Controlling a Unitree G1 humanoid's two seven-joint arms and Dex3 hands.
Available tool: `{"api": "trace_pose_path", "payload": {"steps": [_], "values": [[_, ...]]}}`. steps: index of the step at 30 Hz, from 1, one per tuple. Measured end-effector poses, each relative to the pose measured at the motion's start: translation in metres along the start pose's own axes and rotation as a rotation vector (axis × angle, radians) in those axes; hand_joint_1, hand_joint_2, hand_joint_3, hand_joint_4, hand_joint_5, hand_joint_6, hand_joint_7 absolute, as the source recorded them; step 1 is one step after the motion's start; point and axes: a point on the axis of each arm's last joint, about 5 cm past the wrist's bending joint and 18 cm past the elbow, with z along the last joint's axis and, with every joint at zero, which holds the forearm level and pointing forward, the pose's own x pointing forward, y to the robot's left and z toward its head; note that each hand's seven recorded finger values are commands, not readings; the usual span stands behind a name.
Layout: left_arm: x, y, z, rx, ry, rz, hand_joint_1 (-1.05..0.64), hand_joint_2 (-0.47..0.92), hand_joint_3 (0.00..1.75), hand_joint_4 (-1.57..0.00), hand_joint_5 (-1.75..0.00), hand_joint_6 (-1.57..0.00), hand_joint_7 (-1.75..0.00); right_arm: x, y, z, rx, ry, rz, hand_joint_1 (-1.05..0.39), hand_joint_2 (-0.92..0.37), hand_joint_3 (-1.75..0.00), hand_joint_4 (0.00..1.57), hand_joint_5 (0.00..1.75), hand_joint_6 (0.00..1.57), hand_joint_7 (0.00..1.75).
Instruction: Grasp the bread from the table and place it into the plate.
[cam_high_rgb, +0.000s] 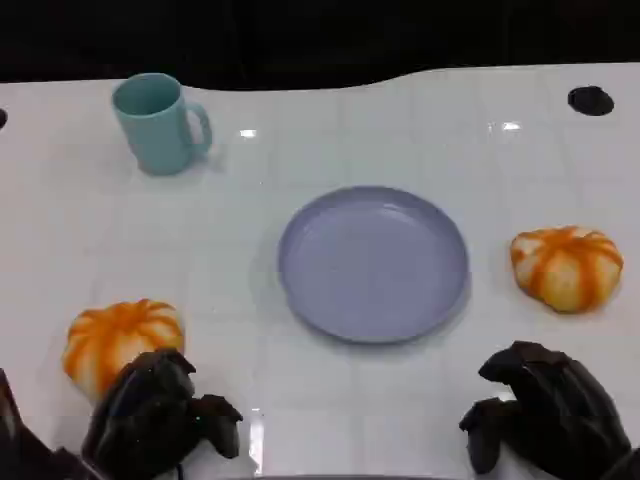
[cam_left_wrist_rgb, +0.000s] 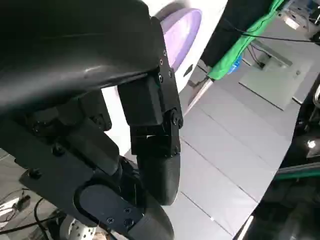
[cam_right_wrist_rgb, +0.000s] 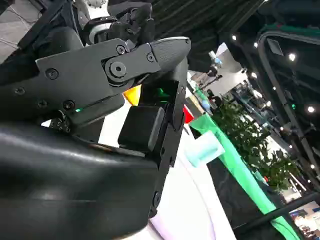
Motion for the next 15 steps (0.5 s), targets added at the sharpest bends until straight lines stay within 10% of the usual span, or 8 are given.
{"api": "trace_pose_path", "payload": {"steps": [15], "values": [[0.0084, -0.0057, -0.0002, 0.018, -0.017, -0.021, -0.99, 0.55, 0.01, -1.57, -0.58, -1.57, -0.36, 0.0019, -0.003, -0.0004, 0.007, 0.012, 0.004, -0.74, -0.91, -0.01, 1.52, 0.79, 1.57, 0.34]]}}
